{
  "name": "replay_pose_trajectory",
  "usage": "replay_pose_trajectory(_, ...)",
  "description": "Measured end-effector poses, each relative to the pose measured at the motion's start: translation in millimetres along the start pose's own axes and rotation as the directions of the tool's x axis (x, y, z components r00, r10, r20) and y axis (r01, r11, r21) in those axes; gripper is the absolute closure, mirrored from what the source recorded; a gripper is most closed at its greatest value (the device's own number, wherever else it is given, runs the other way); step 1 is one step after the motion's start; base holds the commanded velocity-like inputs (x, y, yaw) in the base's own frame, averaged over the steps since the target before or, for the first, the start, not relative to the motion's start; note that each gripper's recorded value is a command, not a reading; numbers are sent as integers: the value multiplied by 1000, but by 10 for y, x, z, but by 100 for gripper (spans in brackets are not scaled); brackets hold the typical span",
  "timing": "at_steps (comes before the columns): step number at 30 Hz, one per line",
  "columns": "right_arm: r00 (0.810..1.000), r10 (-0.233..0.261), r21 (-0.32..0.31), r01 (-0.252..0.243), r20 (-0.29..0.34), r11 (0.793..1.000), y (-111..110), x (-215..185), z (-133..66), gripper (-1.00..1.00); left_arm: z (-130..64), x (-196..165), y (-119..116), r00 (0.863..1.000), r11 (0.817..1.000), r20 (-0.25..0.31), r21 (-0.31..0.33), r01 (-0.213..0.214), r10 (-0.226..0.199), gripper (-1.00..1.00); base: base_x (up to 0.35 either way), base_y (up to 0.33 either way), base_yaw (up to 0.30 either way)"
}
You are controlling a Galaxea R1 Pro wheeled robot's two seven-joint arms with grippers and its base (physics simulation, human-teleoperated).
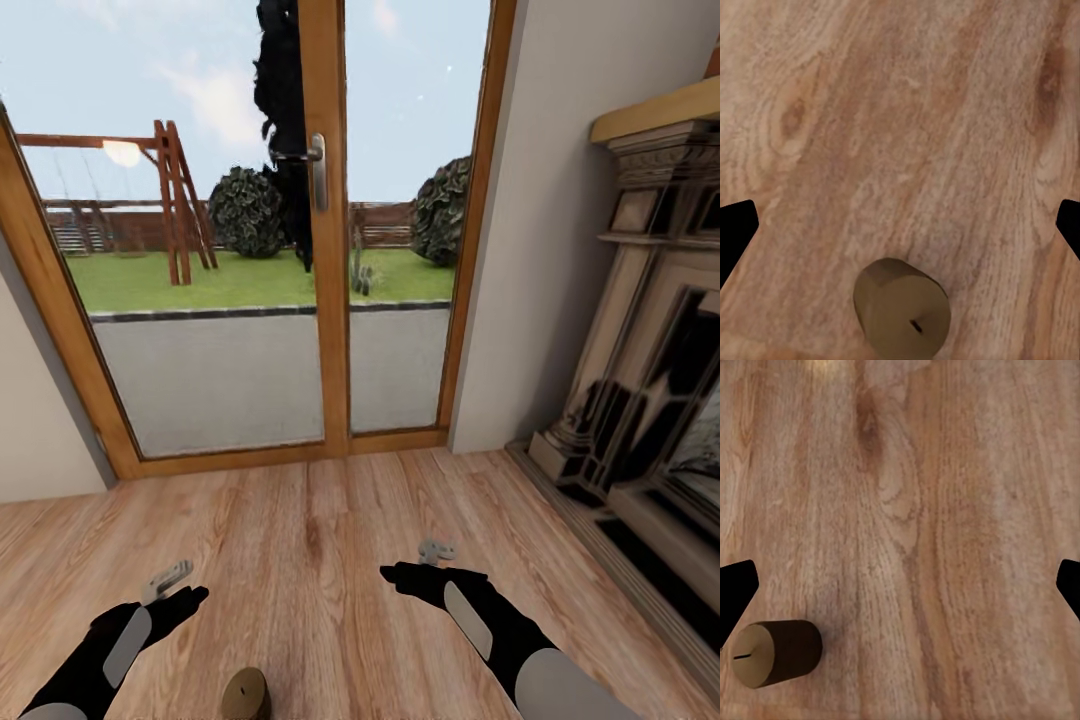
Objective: Place each of the two pumpkins and all three candles from the living room inside a cabinet in the living room (use any cabinet), then make sure every cabinet is closed, and position the cauldron so it is next to a table in the living room.
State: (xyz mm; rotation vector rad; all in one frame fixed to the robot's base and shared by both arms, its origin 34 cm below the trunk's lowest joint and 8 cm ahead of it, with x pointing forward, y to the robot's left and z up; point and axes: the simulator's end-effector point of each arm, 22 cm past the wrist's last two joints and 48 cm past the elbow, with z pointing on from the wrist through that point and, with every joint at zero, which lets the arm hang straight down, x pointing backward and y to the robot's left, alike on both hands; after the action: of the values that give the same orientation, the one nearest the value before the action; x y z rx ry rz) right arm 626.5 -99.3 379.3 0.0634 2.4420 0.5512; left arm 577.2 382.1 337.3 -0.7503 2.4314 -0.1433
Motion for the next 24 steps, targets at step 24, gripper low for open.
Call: replay_pose_trajectory(24,999,-29,-109,31,22,994,375,-248,74,-100,318,400,215,998,999,-64,-34,2,-4,-100,0,0,0)
